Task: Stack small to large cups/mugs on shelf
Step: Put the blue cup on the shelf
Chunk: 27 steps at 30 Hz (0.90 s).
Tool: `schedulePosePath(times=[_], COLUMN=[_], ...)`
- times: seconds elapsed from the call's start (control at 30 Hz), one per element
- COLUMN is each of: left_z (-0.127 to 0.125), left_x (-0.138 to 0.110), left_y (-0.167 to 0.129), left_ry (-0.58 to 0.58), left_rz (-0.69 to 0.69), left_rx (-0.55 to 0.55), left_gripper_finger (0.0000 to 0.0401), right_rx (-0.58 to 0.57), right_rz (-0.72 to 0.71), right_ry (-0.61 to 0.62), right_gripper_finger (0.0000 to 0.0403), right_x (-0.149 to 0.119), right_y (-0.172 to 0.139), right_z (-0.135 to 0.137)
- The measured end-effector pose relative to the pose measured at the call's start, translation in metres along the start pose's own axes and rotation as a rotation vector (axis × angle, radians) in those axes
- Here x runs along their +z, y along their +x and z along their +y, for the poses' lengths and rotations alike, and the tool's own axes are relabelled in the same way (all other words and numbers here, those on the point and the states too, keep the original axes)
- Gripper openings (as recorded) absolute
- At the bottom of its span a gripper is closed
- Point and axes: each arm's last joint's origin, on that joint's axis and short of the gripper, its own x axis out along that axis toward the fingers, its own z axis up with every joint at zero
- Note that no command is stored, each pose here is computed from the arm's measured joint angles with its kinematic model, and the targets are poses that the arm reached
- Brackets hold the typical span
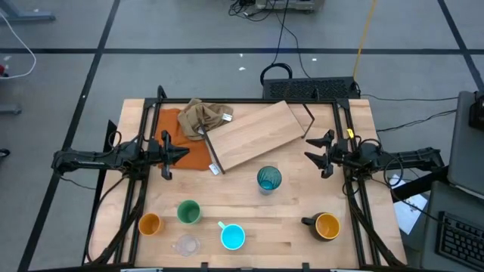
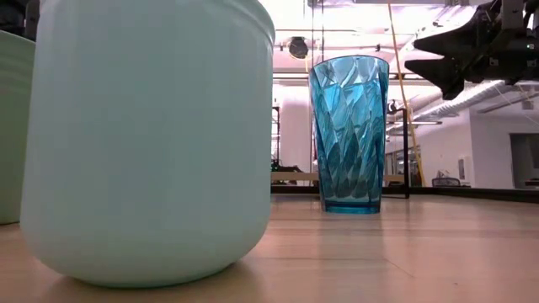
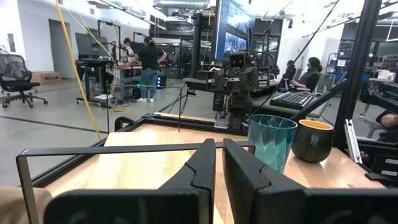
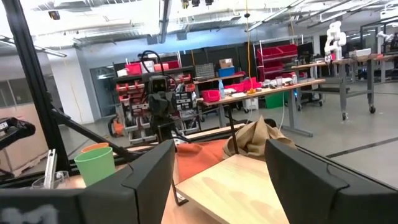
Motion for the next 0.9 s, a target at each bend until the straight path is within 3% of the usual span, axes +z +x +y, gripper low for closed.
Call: schedulePosePath(times=[0.17,0.3,0.43,0.7,0.9], left_z=[0.000,0.000,0.000,0.000,0.000], left_x=[0.000,0.000,0.000,0.000,0.000], left_y=[0.000,0.000,0.000,0.000,0.000], left_ry=[0.025,0.028,0.027,0.021,0.020], left_rz=[0.000,0.000,0.000,0.000,0.000], left_rx=[0.000,0.000,0.000,0.000,0.000], left_gripper_finger=[0.0033,0.0033,0.0033,0.0033,0.0033], right_rx=[0.000,0.044,0.072,0.051,0.113], right_rz=[0.002,0.091,0.083,0.398,0.499], right_ry=[0.037,0.023,-0.032,-0.188,-0.169], right_gripper_finger=[0.0240,0.0240,0.0240,0.0240,0.0240], right_x=[0.000,-0.002,0.034,0.066,0.095], right_y=[0.000,0.003,0.014,0.058,0.091], right_z=[0.000,0.002,0.011,0.028,0.043])
